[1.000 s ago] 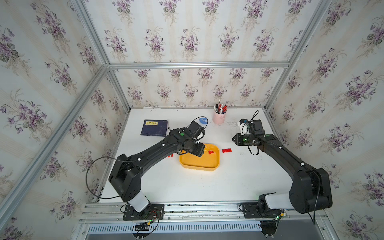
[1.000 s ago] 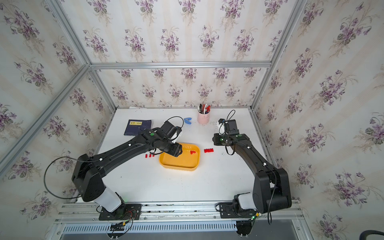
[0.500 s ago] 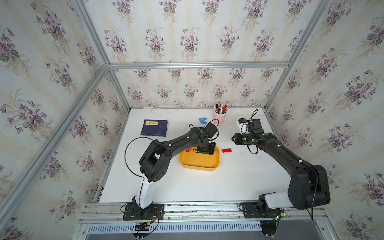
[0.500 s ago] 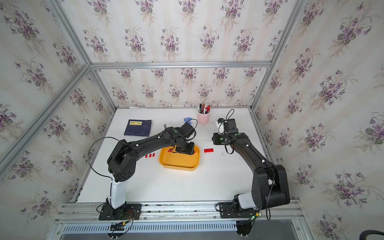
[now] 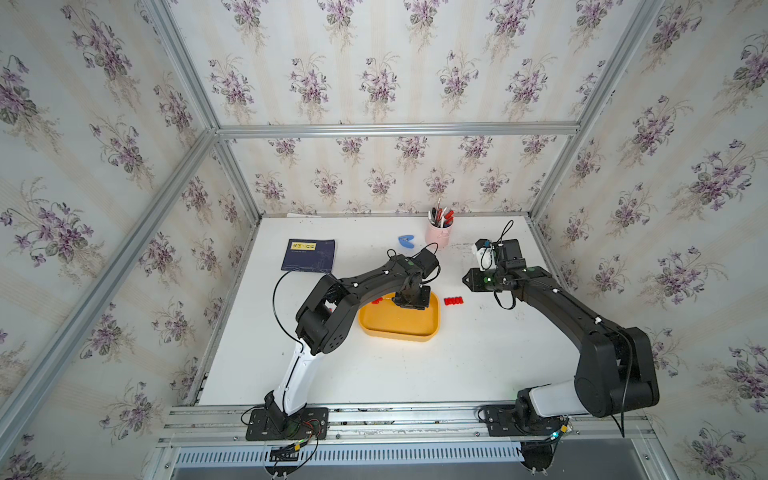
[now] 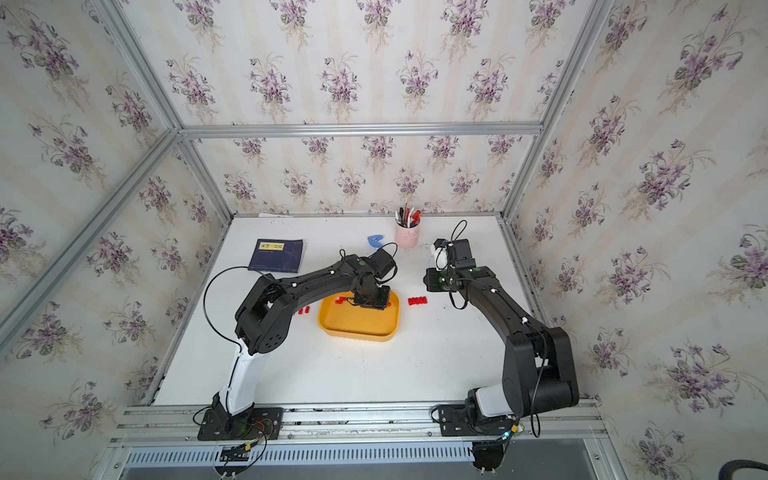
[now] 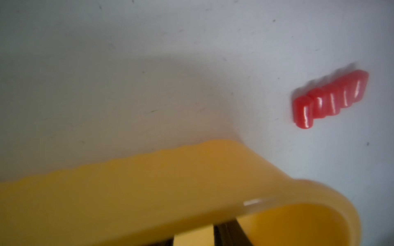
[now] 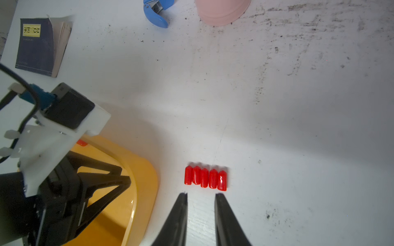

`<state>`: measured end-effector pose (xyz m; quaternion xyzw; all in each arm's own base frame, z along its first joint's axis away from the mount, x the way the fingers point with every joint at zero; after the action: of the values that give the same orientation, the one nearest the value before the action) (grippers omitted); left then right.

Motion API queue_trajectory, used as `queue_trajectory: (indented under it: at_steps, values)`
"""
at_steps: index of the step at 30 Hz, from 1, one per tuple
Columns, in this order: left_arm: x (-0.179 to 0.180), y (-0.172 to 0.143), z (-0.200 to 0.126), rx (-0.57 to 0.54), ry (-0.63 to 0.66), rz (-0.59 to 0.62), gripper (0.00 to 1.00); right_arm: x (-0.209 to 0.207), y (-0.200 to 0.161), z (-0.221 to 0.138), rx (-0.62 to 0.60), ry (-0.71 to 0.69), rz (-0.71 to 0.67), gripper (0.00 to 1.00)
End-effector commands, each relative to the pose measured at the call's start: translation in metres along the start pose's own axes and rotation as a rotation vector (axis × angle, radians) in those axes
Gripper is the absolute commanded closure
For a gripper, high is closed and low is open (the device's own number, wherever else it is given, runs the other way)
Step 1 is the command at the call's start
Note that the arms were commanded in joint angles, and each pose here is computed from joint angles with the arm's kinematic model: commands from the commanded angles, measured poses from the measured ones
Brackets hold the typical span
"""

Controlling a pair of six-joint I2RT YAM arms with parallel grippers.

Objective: Take the screw protection sleeves out of the storage box
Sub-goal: Adjust the screw protection sleeve in the storage box.

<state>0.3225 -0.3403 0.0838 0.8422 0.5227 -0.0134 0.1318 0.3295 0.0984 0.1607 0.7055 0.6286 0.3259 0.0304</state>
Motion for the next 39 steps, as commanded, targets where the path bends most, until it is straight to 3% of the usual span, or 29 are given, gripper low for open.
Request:
queue_trajectory:
  at_steps: [1,21,30,35,39]
  values:
    - [0.002,0.004,0.002,-0.005,0.019,0.004,0.66,0.002,0.003,-0.001,-0.018,0.005,-0.019,0.73]
    - [0.004,0.011,0.013,0.01,0.058,0.026,0.66,0.005,0.001,0.0,-0.007,0.043,-0.02,0.73]
    - [0.007,0.01,0.018,0.031,0.072,0.055,0.85,0.009,0.002,-0.001,-0.008,0.065,-0.023,0.73]
    - [0.01,0.005,0.013,0.036,0.088,0.084,0.86,0.01,0.001,-0.003,-0.006,0.072,-0.021,0.73]
    - [0.009,-0.002,0.0,0.037,0.068,0.174,0.86,0.013,0.001,-0.005,-0.006,0.088,-0.019,0.73]
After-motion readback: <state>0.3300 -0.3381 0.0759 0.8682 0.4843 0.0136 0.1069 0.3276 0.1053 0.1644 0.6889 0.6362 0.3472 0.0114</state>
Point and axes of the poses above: each gripper's point midway between its finger pads, its own z axis out along the fingers, its own x axis along the line the jaws close on, y = z × x, the point moved 5 cm from there along -z, back along the fingers, and after that the axes turned 15 degrees about z, right-handed, at the moved point
